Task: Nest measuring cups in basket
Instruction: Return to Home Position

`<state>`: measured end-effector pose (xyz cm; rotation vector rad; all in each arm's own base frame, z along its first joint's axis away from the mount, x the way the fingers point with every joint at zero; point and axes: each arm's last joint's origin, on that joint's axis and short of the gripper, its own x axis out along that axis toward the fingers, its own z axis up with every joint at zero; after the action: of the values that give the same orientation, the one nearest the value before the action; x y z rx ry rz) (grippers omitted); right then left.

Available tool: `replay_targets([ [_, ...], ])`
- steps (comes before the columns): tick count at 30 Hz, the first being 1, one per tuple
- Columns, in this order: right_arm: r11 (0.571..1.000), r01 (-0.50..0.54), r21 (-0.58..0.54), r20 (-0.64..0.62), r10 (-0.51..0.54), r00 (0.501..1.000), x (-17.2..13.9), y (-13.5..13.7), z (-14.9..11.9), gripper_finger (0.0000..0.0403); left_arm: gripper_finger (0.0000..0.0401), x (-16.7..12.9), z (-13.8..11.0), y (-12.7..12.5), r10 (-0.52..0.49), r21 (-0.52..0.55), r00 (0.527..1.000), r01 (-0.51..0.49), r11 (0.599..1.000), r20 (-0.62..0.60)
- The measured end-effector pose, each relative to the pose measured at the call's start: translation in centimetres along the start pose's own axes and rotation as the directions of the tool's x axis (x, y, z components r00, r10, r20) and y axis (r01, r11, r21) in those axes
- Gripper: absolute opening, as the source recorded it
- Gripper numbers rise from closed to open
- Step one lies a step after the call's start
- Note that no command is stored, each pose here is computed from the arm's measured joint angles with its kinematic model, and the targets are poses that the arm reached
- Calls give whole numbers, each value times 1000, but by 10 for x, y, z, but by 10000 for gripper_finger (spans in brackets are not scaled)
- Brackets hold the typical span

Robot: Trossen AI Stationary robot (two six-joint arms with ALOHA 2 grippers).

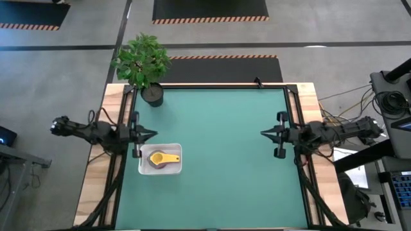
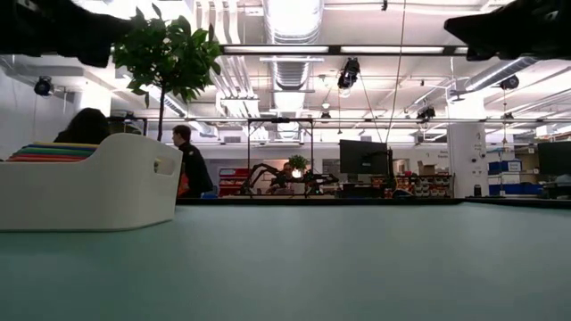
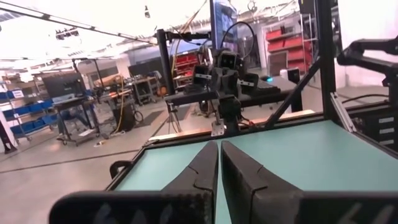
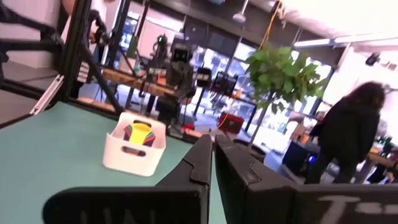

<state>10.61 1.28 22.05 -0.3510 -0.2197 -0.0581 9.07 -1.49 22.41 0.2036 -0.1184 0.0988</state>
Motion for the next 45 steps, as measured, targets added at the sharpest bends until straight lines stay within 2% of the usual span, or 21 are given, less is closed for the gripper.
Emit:
replay_targets([
  [13, 997, 16, -78, 31, -14, 999, -20, 0, -9, 9, 0, -5, -27, -4, 44, -29, 997, -42, 999, 57],
  [20, 995, -24, -98, -28, 21, 999, -19, 7, -26, 9, 0, -4, -31, -6, 36, -59, 991, -29, 998, 130],
  [27, 989, -118, -87, -49, 114, 992, -19, 13, -34, 8, 0, -3, -35, -7, 22, -40, 995, -18, 999, 95],
  [36, 998, -8, -63, -145, -1, 989, -19, 11, -40, 9, 0, -3, -34, -7, 25, -55, 996, -21, 998, 82],
  [45, 999, -8, -54, -145, 0, 989, -19, 11, -40, 9, 0, -2, -34, -8, 23, -52, 997, -19, 998, 75],
])
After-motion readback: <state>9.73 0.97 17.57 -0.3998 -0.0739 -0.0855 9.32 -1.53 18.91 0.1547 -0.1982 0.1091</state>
